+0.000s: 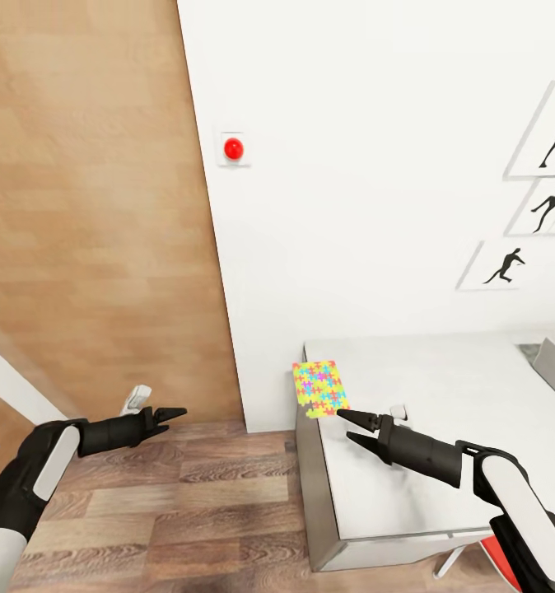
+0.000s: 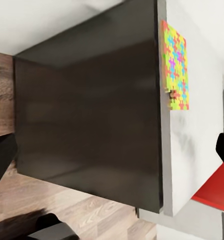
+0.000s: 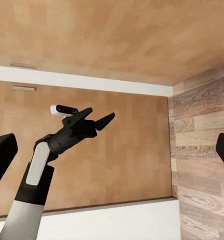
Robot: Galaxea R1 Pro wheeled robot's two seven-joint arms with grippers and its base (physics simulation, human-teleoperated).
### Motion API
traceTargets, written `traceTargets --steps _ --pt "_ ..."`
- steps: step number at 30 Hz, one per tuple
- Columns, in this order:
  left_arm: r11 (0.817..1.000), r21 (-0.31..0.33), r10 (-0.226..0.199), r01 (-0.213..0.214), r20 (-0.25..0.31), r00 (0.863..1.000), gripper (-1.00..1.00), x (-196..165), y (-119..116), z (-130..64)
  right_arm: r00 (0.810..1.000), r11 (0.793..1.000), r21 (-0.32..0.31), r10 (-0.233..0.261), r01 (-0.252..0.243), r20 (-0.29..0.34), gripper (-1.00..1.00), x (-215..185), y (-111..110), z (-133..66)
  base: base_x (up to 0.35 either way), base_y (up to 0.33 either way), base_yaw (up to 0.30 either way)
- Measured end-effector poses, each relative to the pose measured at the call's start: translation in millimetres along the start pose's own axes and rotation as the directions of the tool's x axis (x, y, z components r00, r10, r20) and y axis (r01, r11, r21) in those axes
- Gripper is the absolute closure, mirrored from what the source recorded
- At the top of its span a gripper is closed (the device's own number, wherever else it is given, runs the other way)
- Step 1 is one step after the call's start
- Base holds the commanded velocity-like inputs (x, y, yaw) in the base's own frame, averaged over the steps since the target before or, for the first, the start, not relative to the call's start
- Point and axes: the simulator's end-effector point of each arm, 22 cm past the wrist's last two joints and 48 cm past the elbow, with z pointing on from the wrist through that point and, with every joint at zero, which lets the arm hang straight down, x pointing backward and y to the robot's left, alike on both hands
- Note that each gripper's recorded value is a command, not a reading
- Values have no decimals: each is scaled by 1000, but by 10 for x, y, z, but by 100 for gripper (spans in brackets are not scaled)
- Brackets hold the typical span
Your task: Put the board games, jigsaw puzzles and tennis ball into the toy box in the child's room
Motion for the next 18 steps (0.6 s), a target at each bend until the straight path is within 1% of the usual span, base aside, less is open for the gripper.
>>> traceTargets --steps 14,16,18 --pt "1000 21 -3 2 12 1000 -100 -26 -37 -5 1000 1000 5 -1 1 -1 -100 6 -11 6 0 0 0" --pt "1000 21 -3 2 13 1000 -100 -28 -37 -7 1000 1000 13 -5 5 -1 -100 7 -29 9 0 0 0" --pt "1000 21 -2 1 14 1000 -100 -31 -39 -7 1000 998 52 -27 26 4 -100 -6 -116 6 0 0 0"
